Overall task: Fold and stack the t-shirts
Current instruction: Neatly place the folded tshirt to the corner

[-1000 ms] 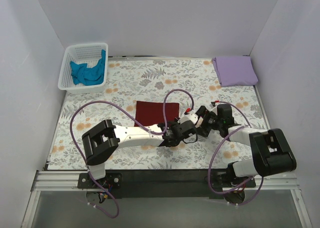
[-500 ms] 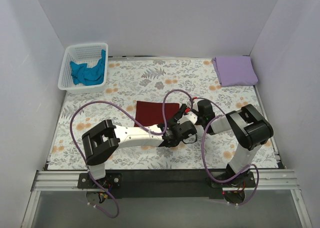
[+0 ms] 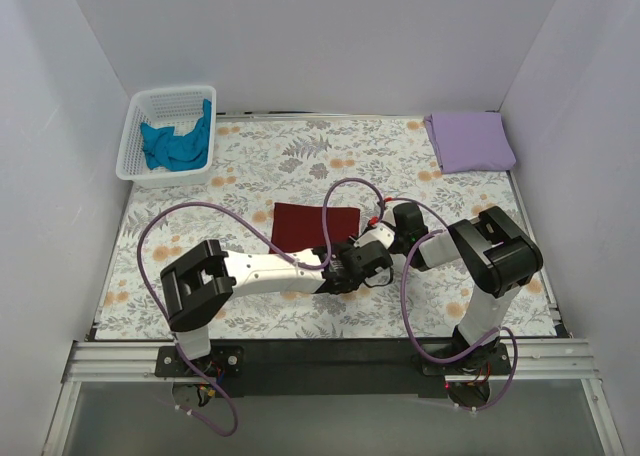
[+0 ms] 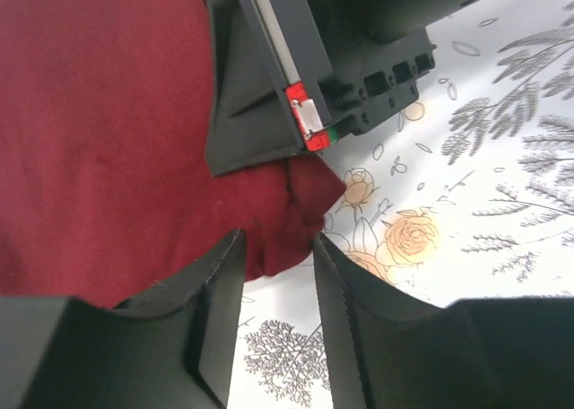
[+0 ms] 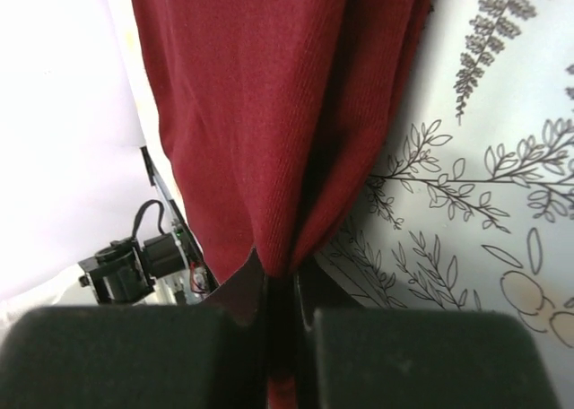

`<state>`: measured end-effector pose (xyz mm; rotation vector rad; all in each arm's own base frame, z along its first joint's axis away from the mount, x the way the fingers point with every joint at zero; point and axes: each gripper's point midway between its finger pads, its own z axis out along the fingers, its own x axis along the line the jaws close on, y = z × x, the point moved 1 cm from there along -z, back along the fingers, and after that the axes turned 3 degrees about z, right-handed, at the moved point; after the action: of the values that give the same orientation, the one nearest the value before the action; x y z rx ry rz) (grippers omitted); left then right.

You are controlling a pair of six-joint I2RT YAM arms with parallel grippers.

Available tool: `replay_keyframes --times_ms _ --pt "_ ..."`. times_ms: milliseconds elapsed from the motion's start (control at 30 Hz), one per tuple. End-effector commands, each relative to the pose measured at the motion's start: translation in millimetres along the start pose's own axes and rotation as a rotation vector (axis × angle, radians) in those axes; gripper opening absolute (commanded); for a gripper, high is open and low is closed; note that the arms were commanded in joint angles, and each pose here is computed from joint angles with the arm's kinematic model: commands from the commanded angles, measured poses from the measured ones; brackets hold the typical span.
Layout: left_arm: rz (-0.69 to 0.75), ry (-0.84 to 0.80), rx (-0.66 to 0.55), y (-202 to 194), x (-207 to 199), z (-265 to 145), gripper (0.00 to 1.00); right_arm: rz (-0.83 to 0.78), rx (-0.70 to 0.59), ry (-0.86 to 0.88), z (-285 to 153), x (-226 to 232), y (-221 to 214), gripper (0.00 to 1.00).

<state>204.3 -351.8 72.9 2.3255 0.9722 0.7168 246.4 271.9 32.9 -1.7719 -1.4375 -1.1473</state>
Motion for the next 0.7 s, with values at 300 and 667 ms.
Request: replay_keyframes --times_ms 300,667 --pt "-0.227 0.017 -0.141 56 92 -54 0.68 -0.328 0.074 -0.317 -19 -19 30 0.01" --pt "-0.64 0.336 -0.078 -27 284 -23 0.79 -0.651 -0.009 -0.886 -70 -31 175 0.01"
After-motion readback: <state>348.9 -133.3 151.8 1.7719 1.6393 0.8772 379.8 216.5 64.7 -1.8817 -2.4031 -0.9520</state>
